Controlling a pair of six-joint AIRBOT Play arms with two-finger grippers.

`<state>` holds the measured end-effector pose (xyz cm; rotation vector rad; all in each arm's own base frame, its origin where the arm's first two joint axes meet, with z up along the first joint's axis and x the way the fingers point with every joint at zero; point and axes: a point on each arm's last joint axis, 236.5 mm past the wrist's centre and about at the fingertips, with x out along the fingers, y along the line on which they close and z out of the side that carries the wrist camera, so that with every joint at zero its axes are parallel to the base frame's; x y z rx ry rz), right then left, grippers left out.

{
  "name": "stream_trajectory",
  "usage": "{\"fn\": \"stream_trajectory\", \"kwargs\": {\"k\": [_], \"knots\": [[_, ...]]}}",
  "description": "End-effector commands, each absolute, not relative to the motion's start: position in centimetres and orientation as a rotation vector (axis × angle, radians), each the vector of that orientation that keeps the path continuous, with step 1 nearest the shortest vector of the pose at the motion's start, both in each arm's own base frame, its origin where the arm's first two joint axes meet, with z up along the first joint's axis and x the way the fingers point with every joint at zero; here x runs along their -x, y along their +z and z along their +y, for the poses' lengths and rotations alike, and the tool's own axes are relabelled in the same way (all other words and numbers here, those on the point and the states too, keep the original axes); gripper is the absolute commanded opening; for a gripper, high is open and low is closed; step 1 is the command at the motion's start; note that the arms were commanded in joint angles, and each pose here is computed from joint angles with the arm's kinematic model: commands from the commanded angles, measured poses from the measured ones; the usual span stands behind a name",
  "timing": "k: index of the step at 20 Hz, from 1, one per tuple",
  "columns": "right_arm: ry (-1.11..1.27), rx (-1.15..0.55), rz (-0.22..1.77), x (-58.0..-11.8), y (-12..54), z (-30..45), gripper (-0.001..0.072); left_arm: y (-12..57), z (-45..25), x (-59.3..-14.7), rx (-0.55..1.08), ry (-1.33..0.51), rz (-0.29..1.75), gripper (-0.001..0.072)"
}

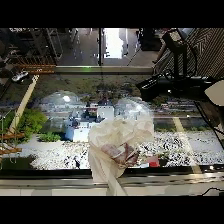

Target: Fold the clothes and pants, and hang the long-sleeved shirts on hangers.

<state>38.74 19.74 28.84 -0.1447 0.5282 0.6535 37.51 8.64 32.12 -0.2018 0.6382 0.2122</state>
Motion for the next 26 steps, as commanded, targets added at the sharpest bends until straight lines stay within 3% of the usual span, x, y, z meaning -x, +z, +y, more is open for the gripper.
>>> {"fn": "stream_trajectory", "kwargs": {"k": [1, 9, 12, 13, 15, 17, 18, 24, 26], "knots": [[0.655, 0.144, 0.529, -38.7, 28.8, 19.8, 0.0125, 32.1, 8.6, -37.5, 0.201, 0.211, 0.638, 0.0356], [0.655, 0.144, 0.529, -38.7, 28.8, 19.8, 0.0125, 32.6, 8.7, -37.9, 0.199, 0.212, 0.612, 0.0356], [0.651, 0.132, 0.518, -38.9, 29.1, 19.9, 0.0125, 33.3, 6.5, -39.0, 0.299, 0.132, 0.575, 0.0357], [0.654, 0.094, 0.484, -39.2, 30.0, 20.3, 0.0125, 32.6, 3.9, -38.8, 0.331, 0.029, 0.621, 0.0375], [0.705, 0.009, 0.442, -38.7, 31.7, 21.7, 0.0121, 32.1, -4.7, -36.9, 0.306, -0.391, 0.718, 0.0513], [0.705, 0.014, 0.449, -38.6, 31.5, 21.6, 0.0089, 34.3, -12.2, -33.9, 0.316, -0.805, 0.700, 0.0511], [0.680, 0.042, 0.452, -39.0, 31.2, 21.1, 0.0033, 35.3, -14.1, -33.0, 0.351, -0.903, 0.691, 0.0511], [0.664, 0.123, 0.593, -37.6, 28.0, 19.8, 0.0028, 33.2, -19.1, -32.2, 0.302, -1.082, 0.769, 0.0514], [0.657, 0.147, 0.629, -37.3, 27.1, 19.3, 0.0069, 32.2, -20.0, -32.3, 0.305, -1.112, 0.808, 0.0512]]}}
